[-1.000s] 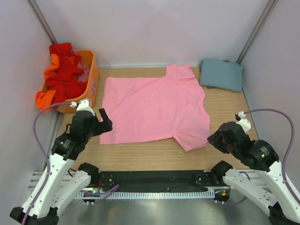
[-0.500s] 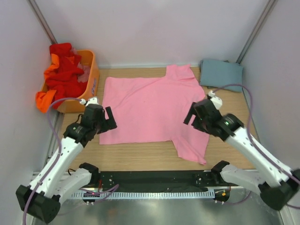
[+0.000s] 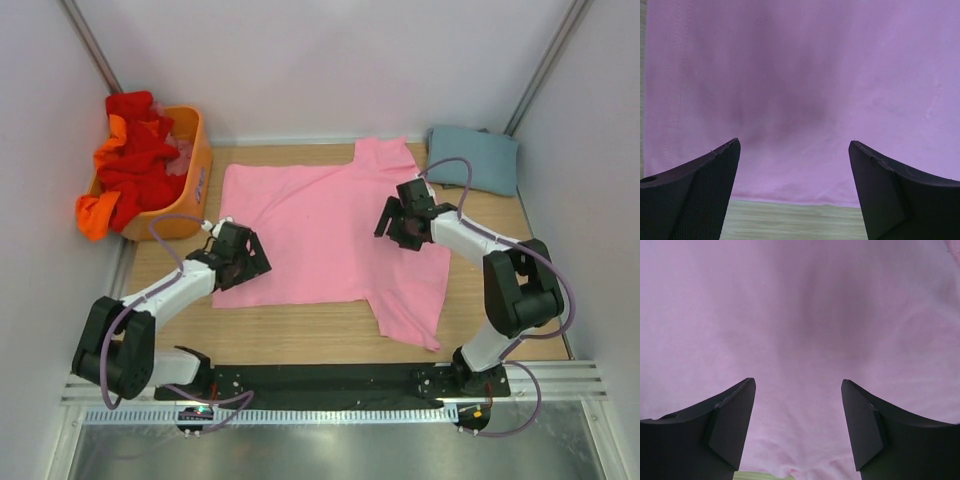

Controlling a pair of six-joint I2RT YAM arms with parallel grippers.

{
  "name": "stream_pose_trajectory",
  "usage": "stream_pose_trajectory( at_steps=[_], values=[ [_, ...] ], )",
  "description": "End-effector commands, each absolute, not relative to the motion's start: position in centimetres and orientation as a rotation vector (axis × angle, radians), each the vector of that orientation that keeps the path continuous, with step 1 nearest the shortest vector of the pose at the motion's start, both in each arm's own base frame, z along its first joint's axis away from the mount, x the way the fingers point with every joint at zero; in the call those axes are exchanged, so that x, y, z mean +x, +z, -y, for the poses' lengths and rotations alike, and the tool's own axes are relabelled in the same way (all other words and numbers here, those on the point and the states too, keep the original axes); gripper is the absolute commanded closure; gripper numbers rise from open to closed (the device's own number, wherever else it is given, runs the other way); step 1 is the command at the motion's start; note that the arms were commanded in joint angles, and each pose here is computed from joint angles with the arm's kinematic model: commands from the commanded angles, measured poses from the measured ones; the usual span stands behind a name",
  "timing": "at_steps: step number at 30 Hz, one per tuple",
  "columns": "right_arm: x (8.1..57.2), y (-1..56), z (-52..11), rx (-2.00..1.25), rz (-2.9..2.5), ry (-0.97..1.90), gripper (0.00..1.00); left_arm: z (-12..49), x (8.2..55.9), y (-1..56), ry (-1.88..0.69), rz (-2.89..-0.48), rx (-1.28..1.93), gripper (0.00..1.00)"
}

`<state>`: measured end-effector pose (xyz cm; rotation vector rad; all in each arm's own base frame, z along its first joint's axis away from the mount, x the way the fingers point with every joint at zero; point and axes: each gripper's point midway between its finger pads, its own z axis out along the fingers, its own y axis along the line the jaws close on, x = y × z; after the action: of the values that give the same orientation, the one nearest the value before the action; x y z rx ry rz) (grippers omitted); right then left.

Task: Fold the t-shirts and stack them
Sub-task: Flatten the tshirt out

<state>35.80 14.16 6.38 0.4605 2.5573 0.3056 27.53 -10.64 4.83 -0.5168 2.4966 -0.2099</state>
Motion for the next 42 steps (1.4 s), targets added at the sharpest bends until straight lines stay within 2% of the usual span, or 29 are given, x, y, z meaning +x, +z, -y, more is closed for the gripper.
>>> stream_pose_trajectory(
  at_steps=[1, 9, 15, 21, 29, 35, 38, 42],
  values=[
    [35.5, 5.6, -15.8, 0.393, -2.537, 0.432, 0.24, 10.8, 28.6, 4.1, -0.22, -2.446, -0.556, 0.1],
    [30.0, 0.3, -13.7, 0.482, -2.627, 0.37, 0.23, 10.3, 26.6, 1.7, -0.183, -2.525, -0.568, 0.1],
    [26.2, -0.4, -12.4, 0.566, -2.665, 0.344, 0.21, 8.5, 24.1, 1.5, -0.092, -2.558, -0.59, 0.09],
    [24.7, 0.5, -11.4, 0.591, -2.642, 0.317, 0.2, 7.1, 22.3, 2.4, -0.06, -2.524, -0.623, 0.09],
    [29.2, 6.4, -13.0, 0.36, -2.556, 0.359, 0.1, 7.8, 23.1, 5.8, -0.124, -2.489, -0.578, 0.09],
    [33.8, 15.6, -12.5, 0.295, -2.367, 0.303, 0.05, 7.7, 24.1, 12.2, -0.157, -2.4, -0.507, 0.07],
    [37.1, 18.1, -12.1, 0.29, -2.315, 0.263, 0.04, 8.8, 23.9, 16.8, -0.244, -2.389, -0.407, 0.06],
    [42.5, 17.8, -12.2, 0.314, -2.348, 0.302, 0.04, 8.3, 24.4, 21.4, -0.226, -2.299, -0.213, 0.02]
  ],
)
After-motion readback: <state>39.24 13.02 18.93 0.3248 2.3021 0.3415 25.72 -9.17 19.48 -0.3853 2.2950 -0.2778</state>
